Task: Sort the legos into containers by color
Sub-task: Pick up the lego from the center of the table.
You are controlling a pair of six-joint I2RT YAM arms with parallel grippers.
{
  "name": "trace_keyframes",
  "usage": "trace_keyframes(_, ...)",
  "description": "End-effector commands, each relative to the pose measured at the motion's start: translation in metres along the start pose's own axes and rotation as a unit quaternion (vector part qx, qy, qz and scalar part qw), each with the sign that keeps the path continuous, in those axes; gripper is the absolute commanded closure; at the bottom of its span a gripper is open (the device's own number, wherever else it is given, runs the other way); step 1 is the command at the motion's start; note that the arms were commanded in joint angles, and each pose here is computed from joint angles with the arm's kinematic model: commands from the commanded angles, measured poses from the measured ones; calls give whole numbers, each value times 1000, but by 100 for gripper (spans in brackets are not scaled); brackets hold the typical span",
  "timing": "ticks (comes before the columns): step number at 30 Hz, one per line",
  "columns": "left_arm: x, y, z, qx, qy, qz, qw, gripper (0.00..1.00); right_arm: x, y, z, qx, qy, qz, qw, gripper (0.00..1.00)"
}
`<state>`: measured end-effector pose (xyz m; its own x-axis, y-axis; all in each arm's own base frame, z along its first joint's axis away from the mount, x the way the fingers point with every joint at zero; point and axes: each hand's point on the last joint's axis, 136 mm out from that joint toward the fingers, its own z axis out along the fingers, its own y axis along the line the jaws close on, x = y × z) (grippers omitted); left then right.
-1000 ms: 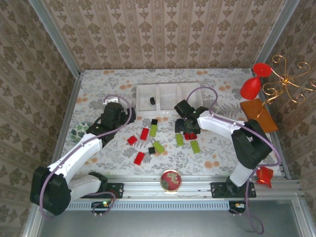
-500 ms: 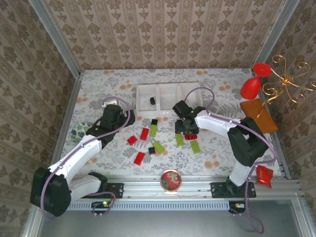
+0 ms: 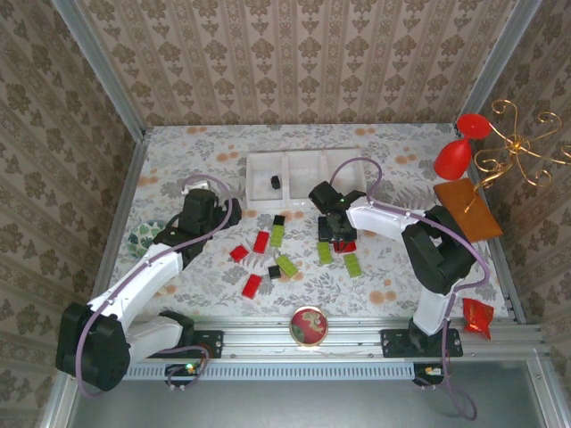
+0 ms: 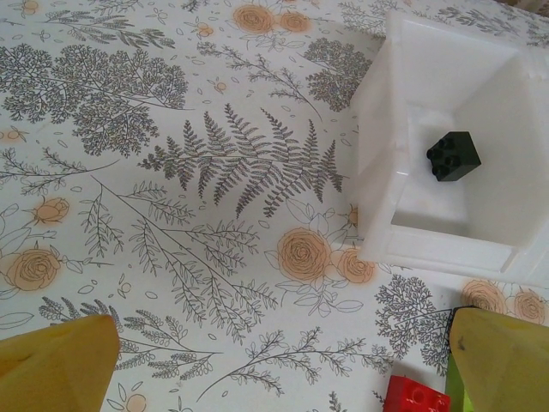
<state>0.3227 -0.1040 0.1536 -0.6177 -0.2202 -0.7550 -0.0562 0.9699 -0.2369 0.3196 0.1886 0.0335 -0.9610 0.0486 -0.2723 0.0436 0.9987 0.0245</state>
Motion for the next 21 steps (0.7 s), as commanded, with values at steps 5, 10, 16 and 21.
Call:
trace_keyframes(5, -1, 0, 0, 5, -3, -16, 1000, 0, 4, -3, 6, 13, 12, 4, 1000, 60)
trace_keyframes(10, -1, 2, 0, 3, -2, -17, 1000, 0, 3, -3, 7, 12, 12, 7, 1000, 69)
trace_keyframes(16, 0, 4, 0, 0, -2, -19, 1000, 0, -11, 4, -15, -4, -18, 4, 1000, 76)
trace_keyframes(21, 3, 6, 1, -2, 1, -19, 1000, 0, -36, 30, -46, -46, -68, -5, 997, 77)
